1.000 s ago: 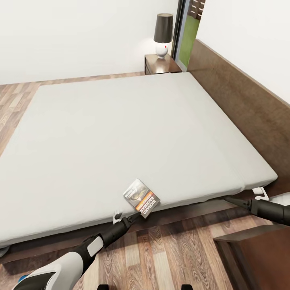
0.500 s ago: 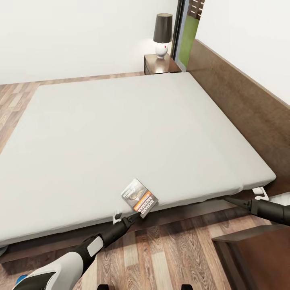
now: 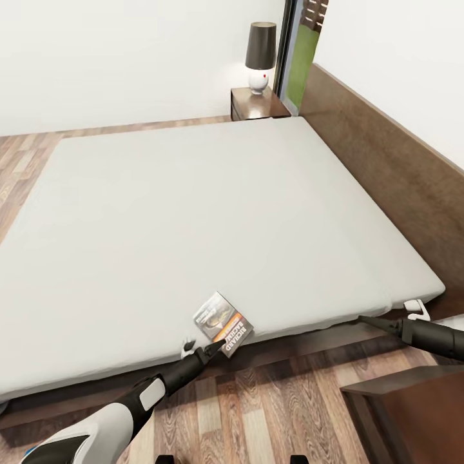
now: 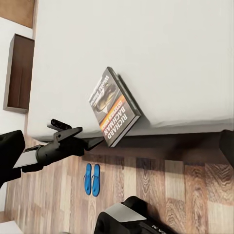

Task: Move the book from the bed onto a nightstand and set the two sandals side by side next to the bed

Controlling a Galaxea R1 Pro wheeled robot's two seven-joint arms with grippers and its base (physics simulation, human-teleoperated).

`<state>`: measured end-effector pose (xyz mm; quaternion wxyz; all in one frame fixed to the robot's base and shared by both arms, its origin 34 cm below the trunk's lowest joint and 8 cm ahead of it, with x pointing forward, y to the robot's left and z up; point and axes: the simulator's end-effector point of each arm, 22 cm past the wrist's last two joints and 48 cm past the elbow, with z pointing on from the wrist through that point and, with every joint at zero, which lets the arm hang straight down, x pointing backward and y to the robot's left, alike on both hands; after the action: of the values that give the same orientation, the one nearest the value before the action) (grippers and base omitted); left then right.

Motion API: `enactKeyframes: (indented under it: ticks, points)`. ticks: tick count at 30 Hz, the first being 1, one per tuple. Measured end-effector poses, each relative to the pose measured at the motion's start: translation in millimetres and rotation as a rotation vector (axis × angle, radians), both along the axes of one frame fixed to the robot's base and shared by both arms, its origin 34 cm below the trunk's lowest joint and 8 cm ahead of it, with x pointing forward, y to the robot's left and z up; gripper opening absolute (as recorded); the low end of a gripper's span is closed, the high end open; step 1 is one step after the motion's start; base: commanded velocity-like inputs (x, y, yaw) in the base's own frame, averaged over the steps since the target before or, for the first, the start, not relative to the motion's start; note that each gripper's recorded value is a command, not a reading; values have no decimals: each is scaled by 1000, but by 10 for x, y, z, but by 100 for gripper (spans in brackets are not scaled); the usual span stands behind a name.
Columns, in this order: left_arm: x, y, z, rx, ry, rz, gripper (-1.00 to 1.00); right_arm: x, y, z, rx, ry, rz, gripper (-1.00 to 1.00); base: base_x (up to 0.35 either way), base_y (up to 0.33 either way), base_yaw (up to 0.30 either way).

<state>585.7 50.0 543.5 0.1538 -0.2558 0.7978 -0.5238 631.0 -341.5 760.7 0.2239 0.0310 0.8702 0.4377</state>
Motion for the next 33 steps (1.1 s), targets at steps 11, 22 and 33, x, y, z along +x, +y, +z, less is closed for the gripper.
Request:
enactKeyframes:
  ticks: [11, 22, 33]
  points:
    - [1, 1, -1, 0, 1, 1, 100, 1, 1, 0, 0, 0, 0, 100, 4, 0, 0]
    - [-1, -1, -160, 0, 1, 0, 100, 0, 0, -160, 0, 0, 0, 100, 0, 0, 0]
    - [-2, 0, -275, 0, 0, 0, 100, -2, 1, -274, 0, -1, 0, 100, 0, 0, 0]
